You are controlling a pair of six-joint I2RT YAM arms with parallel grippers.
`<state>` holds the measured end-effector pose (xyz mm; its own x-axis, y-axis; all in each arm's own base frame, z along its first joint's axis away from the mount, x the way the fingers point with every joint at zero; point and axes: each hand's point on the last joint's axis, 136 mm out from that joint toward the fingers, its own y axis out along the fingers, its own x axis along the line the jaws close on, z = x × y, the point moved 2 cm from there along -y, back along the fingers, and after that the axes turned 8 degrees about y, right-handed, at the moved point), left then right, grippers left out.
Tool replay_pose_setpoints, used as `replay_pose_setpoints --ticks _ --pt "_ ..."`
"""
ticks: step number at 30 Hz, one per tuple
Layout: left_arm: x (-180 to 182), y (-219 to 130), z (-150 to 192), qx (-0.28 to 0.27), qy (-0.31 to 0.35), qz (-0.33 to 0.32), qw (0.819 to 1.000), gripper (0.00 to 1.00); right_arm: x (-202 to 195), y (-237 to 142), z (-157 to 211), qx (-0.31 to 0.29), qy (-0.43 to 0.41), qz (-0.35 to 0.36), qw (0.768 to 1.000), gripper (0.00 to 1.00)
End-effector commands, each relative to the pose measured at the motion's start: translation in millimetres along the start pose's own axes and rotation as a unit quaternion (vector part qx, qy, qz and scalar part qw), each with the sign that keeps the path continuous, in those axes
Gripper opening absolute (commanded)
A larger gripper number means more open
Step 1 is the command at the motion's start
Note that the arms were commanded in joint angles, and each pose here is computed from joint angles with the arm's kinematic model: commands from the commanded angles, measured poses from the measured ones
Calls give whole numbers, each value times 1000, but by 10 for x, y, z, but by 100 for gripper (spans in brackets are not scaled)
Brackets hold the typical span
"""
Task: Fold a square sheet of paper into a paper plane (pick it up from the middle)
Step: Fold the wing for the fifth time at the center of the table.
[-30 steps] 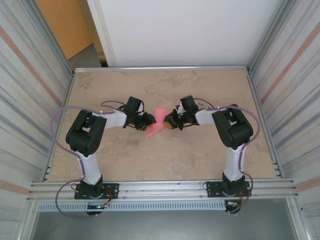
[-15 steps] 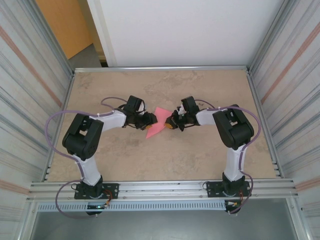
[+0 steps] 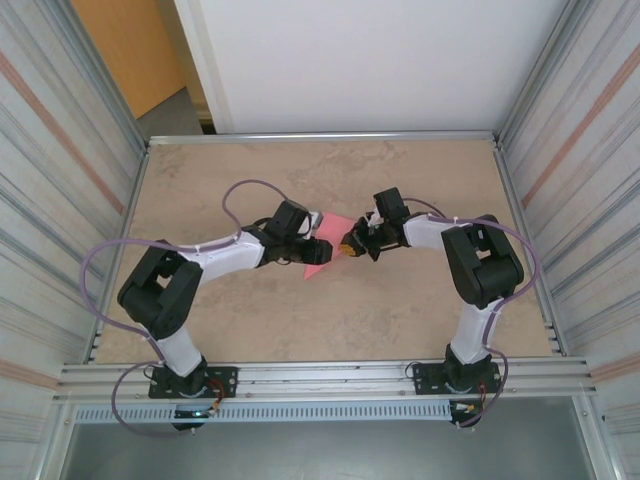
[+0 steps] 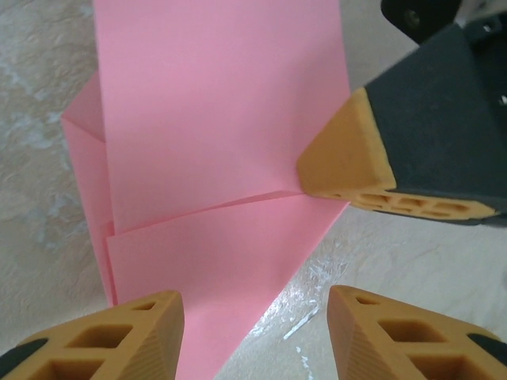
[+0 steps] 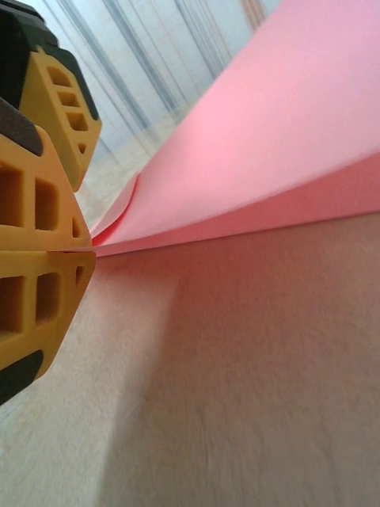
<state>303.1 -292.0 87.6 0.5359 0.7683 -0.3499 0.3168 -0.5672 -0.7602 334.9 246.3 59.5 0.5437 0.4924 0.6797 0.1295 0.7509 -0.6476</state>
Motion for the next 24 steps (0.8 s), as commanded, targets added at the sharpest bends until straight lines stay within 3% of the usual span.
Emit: replay_pose_setpoints --ticks 1,7,24 --pt "-13 -37 -86 -21 89 -47 995 52 63 -104 23 3 7 2 1000 0" --pt "-133 -5 -75 -19 170 -85 982 52 87 -146 22 10 21 -5 1000 0" --pt "-58 227 13 4 206 -120 971 49 167 -179 44 23 32 -20 999 2"
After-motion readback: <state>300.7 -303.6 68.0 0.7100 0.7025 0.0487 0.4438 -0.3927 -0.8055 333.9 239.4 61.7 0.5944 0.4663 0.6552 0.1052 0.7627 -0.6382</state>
